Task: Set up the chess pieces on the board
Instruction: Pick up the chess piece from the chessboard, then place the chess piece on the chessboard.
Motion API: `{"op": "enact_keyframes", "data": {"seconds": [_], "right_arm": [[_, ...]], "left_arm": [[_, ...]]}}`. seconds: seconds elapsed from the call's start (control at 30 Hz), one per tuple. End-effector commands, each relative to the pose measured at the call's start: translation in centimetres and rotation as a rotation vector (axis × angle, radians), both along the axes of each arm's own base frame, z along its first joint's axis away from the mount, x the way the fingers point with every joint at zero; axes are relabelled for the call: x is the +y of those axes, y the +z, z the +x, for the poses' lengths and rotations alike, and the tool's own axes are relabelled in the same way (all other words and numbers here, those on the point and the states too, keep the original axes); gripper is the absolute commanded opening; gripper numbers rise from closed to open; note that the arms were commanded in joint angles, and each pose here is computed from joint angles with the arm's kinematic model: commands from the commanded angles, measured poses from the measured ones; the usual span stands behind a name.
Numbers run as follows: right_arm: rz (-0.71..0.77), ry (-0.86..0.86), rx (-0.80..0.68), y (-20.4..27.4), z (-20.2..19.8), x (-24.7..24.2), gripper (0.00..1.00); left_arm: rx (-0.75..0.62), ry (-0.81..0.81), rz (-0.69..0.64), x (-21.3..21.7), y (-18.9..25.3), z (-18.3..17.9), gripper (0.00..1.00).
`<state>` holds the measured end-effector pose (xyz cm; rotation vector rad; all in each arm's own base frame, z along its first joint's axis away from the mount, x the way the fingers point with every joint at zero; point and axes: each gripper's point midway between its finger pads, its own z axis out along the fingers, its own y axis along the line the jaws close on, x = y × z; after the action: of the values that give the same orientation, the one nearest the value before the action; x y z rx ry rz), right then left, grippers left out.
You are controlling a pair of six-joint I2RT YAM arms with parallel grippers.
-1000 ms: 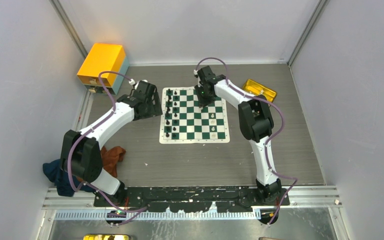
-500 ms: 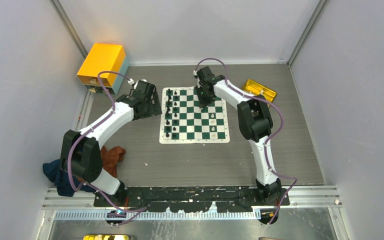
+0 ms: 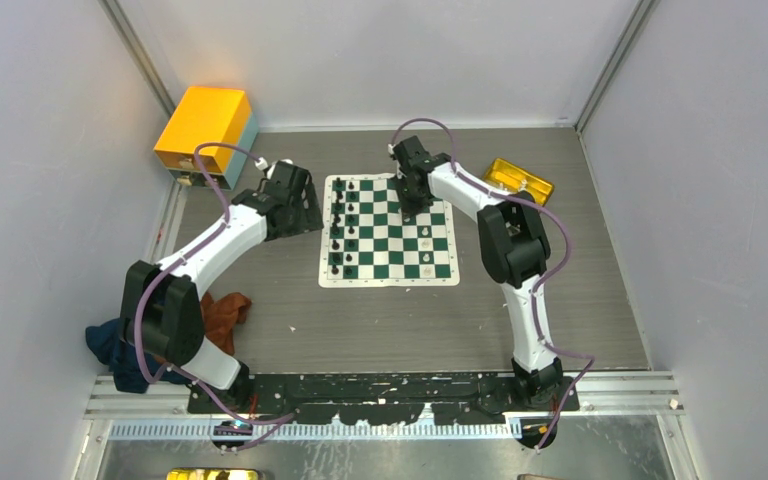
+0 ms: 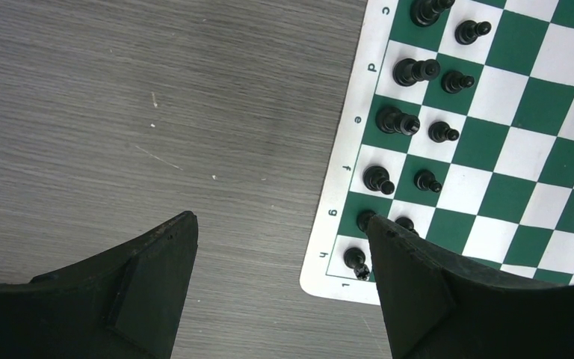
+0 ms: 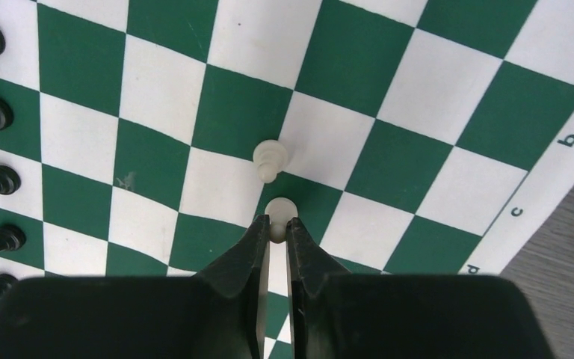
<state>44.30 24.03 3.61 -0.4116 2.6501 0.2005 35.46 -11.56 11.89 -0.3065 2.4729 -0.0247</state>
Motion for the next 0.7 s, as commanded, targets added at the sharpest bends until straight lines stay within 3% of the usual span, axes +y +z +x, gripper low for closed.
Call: {"op": "enact_keyframes", "data": {"seconds": [0.0, 0.67], "right_arm": [[0.003, -0.014, -0.108, 4.4, 0.6, -0.6, 0.08], [-0.033, -0.117, -0.09, 3.9, 1.2, -4.6, 0.08]], "left_arm": [[-0.072, 0.01, -0.038, -0.2, 1.8, 0.7, 0.84], [-0.068, 0.005, -0.043, -0.5, 1.7, 0.9, 0.84]]}}
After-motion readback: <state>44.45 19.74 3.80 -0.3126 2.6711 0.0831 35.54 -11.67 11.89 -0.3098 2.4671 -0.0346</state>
